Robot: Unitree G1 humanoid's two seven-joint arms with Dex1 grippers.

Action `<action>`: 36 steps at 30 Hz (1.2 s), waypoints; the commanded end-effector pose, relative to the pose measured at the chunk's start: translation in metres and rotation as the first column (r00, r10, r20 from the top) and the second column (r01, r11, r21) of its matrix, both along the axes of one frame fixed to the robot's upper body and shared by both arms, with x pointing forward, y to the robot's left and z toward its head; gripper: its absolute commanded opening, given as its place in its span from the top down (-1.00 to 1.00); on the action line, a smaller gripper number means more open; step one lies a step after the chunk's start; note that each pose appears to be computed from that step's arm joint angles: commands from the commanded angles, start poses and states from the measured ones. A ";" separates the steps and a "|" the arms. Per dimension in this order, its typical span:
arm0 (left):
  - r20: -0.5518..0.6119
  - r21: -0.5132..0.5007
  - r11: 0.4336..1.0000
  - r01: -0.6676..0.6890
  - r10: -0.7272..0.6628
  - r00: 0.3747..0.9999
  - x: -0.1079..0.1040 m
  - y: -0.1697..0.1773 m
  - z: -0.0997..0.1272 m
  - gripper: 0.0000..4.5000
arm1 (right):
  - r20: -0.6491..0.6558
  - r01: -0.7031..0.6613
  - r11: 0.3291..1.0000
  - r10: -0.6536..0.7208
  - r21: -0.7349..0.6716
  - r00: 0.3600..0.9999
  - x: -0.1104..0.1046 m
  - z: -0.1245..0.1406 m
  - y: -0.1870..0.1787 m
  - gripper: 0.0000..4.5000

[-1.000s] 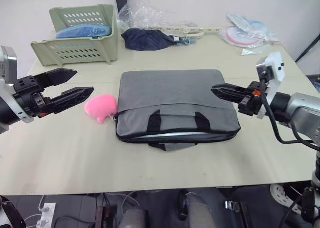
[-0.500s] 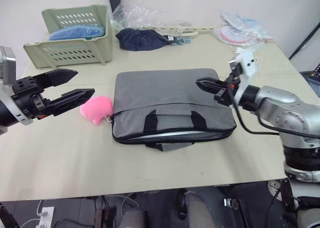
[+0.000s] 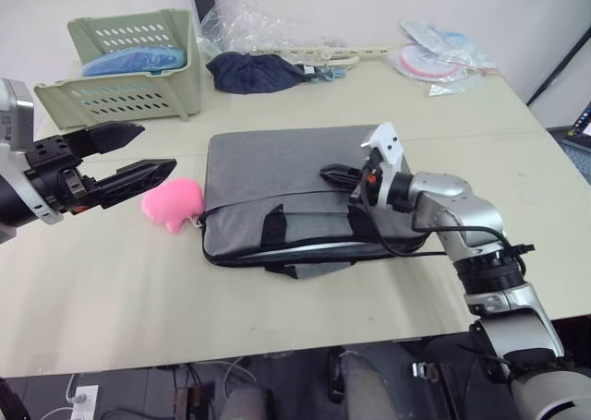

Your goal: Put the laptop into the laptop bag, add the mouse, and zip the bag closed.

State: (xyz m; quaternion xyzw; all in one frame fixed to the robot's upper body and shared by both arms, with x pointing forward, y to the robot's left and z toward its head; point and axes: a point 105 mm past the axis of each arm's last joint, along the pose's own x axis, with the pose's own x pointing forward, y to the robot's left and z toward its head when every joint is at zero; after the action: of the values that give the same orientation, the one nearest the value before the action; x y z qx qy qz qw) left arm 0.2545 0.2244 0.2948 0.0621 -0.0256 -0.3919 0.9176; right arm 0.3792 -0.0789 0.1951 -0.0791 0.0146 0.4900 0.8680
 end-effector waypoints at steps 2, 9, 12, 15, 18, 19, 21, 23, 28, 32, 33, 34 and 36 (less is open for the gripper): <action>0.035 0.020 0.999 -0.025 0.024 0.999 -0.008 0.004 0.009 -1.00 | 0.070 -0.080 0.997 0.079 0.018 0.994 0.004 0.015 0.022 0.97; 0.031 0.036 0.999 -0.022 0.021 0.999 -0.010 -0.001 0.009 -1.00 | 0.065 -0.136 0.989 0.132 0.051 0.989 0.011 0.008 0.049 0.97; 0.023 0.040 0.999 -0.026 0.025 0.999 -0.010 -0.001 0.008 -1.00 | 0.039 -0.142 0.989 0.140 0.049 0.989 0.010 -0.004 0.051 0.97; 0.017 0.041 0.999 -0.027 0.027 0.999 -0.010 -0.001 0.008 -1.00 | -0.006 -0.135 0.990 0.136 0.034 0.991 0.008 -0.028 0.048 0.97; 0.007 0.044 0.999 -0.028 0.028 1.000 -0.010 -0.001 0.005 -1.00 | -0.051 -0.133 0.991 0.134 0.023 0.990 0.005 -0.046 0.046 0.97; 0.002 0.046 0.999 -0.028 0.028 1.000 -0.010 -0.001 0.004 -1.00 | -0.075 -0.133 0.991 0.133 0.015 0.988 0.003 -0.056 0.046 0.97; -0.003 0.048 0.998 -0.028 0.028 1.000 -0.010 -0.001 0.003 -1.00 | -0.106 -0.135 0.991 0.134 -0.001 0.985 0.000 -0.069 0.044 0.97; -0.003 0.048 0.998 -0.027 0.027 1.000 -0.009 -0.001 0.003 -1.00 | -0.120 -0.139 0.990 0.137 -0.009 0.983 -0.002 -0.075 0.044 0.97; -0.004 0.048 0.999 -0.023 0.023 1.000 -0.008 -0.003 0.002 -1.00 | -0.155 -0.142 0.989 0.135 -0.033 0.979 -0.002 -0.088 0.042 0.97; -0.011 0.055 0.998 -0.016 0.016 1.000 -0.008 -0.005 -0.001 -1.00 | -0.173 -0.140 0.988 0.127 -0.062 0.977 -0.001 -0.093 0.037 0.97; -0.011 0.055 0.998 -0.013 0.014 1.000 -0.008 -0.006 -0.001 -1.00 | -0.176 -0.138 0.988 0.124 -0.070 0.977 0.000 -0.094 0.035 0.97; -0.010 0.055 0.998 -0.012 0.012 1.000 -0.008 -0.007 0.000 -1.00 | -0.177 -0.136 0.988 0.121 -0.075 0.977 0.000 -0.094 0.034 0.97; -0.013 0.059 0.998 0.000 0.001 1.000 -0.009 -0.009 -0.001 -1.00 | -0.176 -0.137 0.987 0.121 -0.085 0.977 0.002 -0.094 0.032 0.97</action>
State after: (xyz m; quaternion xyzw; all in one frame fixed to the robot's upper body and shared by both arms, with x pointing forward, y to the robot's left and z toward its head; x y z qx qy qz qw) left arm 0.2517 0.2221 0.2849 0.0651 0.0084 -0.3822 0.9217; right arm 0.3868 -0.0358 0.1563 -0.0792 0.0066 0.5524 0.8298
